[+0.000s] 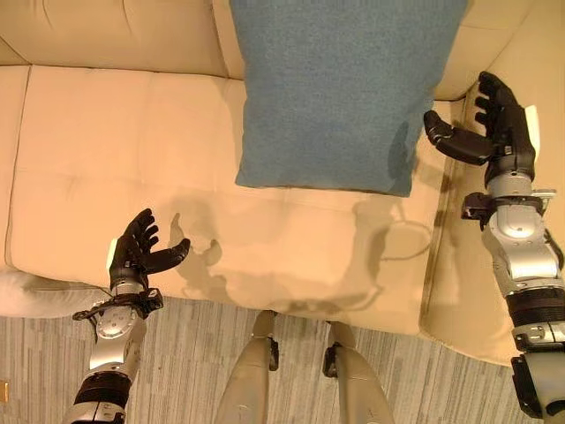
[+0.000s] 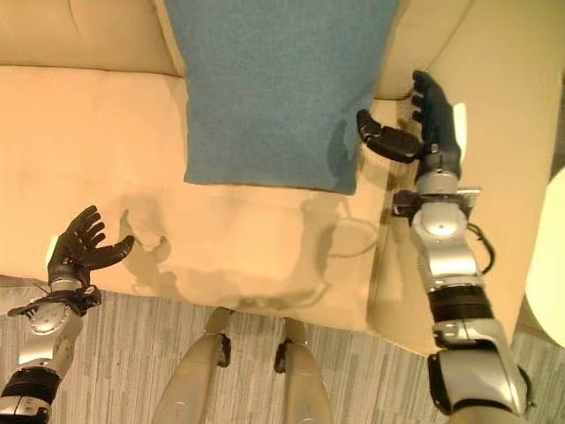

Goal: Pick up all the scattered cushions and arrange them neatly on the sofa.

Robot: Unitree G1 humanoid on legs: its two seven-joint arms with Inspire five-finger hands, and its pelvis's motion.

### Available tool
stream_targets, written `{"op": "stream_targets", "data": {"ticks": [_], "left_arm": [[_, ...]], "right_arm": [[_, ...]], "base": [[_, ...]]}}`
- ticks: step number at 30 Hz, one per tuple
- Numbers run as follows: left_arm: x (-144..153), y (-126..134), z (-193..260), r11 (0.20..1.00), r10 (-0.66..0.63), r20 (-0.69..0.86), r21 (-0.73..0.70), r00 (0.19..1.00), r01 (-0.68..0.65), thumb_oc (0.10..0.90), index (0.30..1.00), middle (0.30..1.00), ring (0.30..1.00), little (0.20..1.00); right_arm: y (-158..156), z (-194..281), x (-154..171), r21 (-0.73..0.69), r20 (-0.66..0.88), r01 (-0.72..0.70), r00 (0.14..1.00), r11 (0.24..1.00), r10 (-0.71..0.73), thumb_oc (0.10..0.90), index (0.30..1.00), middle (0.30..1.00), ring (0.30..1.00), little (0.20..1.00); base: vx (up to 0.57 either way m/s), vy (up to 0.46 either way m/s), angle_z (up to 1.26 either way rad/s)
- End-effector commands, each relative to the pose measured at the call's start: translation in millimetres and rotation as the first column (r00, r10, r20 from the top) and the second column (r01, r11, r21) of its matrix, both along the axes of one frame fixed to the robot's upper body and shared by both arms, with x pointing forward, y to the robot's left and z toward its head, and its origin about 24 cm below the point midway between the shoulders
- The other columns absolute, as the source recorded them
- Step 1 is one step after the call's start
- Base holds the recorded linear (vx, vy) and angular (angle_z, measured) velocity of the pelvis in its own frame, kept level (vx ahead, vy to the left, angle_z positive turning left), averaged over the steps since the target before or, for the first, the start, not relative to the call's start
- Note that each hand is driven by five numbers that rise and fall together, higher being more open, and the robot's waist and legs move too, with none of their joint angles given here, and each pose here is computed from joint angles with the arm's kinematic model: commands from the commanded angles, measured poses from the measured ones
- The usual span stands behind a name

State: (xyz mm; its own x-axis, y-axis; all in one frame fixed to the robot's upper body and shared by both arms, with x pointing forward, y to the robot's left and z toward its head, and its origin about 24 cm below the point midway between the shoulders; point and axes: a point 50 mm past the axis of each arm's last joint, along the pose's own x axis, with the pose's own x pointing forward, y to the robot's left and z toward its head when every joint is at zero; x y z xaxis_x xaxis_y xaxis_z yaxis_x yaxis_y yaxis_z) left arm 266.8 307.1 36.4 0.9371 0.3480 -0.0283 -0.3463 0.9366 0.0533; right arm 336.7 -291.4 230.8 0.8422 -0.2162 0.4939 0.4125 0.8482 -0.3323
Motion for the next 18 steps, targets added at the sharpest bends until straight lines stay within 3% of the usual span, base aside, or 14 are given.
{"op": "stream_targets", "data": {"ticks": [1, 9, 18], "left_arm": [[-5, 12, 3, 0.991, 0.032, -0.026, 0.131, 0.999, -0.028, 0.800, 0.900, 0.900, 0.900, 0.900], [11, -2, 3, 0.997, 0.023, -0.010, 0.072, 1.000, -0.022, 0.800, 0.900, 0.900, 0.900, 0.900], [-1, -21, -26, 0.999, -0.014, -0.106, 0.027, 0.994, 0.017, 0.800, 0.900, 0.900, 0.900, 0.900]], "right_arm": [[19, 2, -4, -0.105, 0.078, -0.027, 0.996, 0.994, 0.035, 0.800, 0.900, 0.900, 0.900, 0.900], [40, -18, 9, -0.050, 0.026, -0.056, 0.998, 0.997, 0.058, 0.800, 0.900, 0.900, 0.900, 0.900], [59, -90, -15, 0.022, -0.132, -0.130, 0.982, 0.991, 0.132, 0.800, 0.900, 0.900, 0.900, 0.900]], "base": [[-0.03, 0.005, -0.04], [-0.02, -0.005, -0.04], [0.06, -0.002, 0.03]]}}
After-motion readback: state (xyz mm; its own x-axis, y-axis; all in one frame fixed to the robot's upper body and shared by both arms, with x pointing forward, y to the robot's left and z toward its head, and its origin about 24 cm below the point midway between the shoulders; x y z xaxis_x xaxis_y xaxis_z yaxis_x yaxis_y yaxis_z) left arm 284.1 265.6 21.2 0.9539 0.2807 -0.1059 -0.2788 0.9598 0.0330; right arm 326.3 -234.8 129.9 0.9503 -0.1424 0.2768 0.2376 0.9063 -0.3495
